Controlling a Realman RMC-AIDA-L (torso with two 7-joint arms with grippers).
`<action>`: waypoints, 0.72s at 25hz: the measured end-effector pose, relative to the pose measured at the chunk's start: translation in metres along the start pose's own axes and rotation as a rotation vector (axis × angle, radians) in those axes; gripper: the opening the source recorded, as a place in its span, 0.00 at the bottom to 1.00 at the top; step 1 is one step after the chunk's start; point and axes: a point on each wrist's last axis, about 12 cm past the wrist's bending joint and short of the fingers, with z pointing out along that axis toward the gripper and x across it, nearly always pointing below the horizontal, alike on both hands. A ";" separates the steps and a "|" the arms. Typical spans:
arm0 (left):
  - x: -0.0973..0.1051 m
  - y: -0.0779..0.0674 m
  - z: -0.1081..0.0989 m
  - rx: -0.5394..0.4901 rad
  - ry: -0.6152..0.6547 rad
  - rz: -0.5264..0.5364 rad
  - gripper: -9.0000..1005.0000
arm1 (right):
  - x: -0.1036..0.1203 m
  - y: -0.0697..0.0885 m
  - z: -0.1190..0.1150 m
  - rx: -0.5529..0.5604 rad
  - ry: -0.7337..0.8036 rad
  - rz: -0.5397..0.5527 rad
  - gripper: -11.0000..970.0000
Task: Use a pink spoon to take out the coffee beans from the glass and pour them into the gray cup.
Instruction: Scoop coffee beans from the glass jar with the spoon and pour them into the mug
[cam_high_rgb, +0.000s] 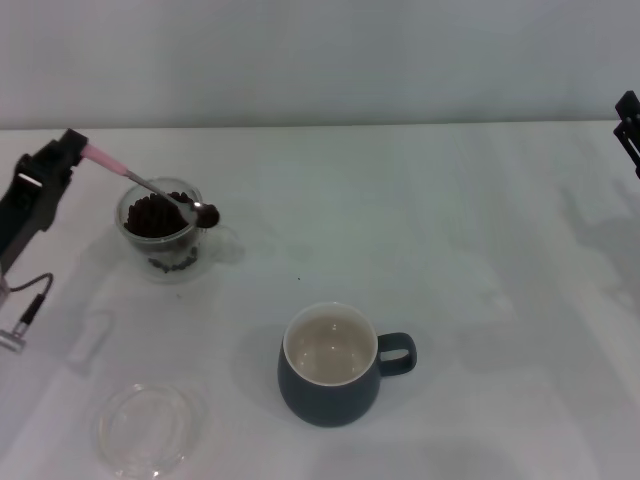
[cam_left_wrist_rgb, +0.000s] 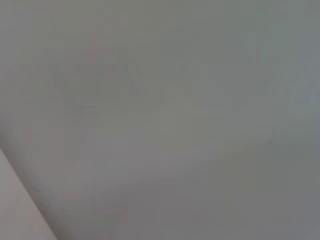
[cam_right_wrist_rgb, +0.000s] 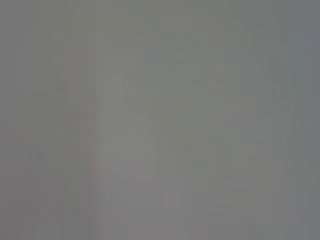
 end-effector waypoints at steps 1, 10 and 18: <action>0.004 -0.001 0.000 0.007 0.010 0.000 0.14 | 0.000 0.001 0.001 -0.004 -0.001 -0.001 0.84; 0.035 -0.011 0.002 0.087 0.140 0.007 0.14 | -0.003 0.007 0.012 -0.034 -0.014 -0.001 0.84; 0.047 -0.023 0.013 0.148 0.241 0.046 0.14 | -0.002 0.012 0.014 -0.053 -0.011 0.005 0.84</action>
